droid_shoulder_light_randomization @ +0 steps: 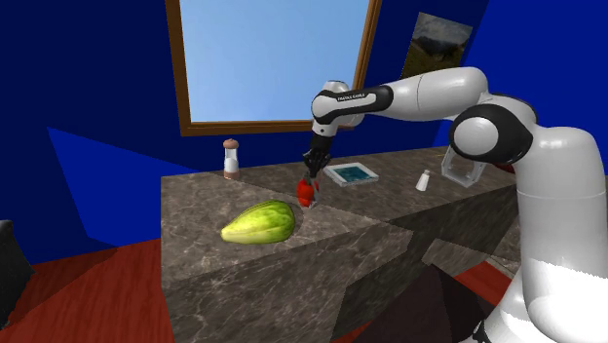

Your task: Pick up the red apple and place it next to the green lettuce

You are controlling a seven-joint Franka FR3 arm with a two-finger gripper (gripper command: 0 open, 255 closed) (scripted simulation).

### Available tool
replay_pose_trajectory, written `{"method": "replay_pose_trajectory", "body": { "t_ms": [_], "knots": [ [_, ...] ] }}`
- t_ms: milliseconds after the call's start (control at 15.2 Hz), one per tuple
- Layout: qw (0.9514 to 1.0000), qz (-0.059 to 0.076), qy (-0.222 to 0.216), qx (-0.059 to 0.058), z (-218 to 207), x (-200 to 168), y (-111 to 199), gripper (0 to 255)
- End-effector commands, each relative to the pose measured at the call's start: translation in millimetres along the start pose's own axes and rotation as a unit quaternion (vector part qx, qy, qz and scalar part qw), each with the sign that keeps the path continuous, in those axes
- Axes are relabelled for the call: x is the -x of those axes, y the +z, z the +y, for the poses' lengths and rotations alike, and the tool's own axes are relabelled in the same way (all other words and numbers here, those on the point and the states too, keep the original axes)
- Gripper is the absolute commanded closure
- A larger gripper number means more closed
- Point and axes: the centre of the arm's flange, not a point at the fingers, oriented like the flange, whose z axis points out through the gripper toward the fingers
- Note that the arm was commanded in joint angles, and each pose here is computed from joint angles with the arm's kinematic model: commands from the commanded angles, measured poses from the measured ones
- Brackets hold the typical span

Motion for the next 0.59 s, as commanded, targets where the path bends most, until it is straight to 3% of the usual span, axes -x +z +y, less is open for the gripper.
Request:
{"method": "replay_pose_trajectory", "body": {
  "t_ms": [0,528],
  "knots": [
    [1.0000,0.000,0.000,0.000,2.6,-0.8,10.1,255],
    [1.0000,0.000,0.000,0.000,7.8,-2.1,48.8,255]
  ]
}}
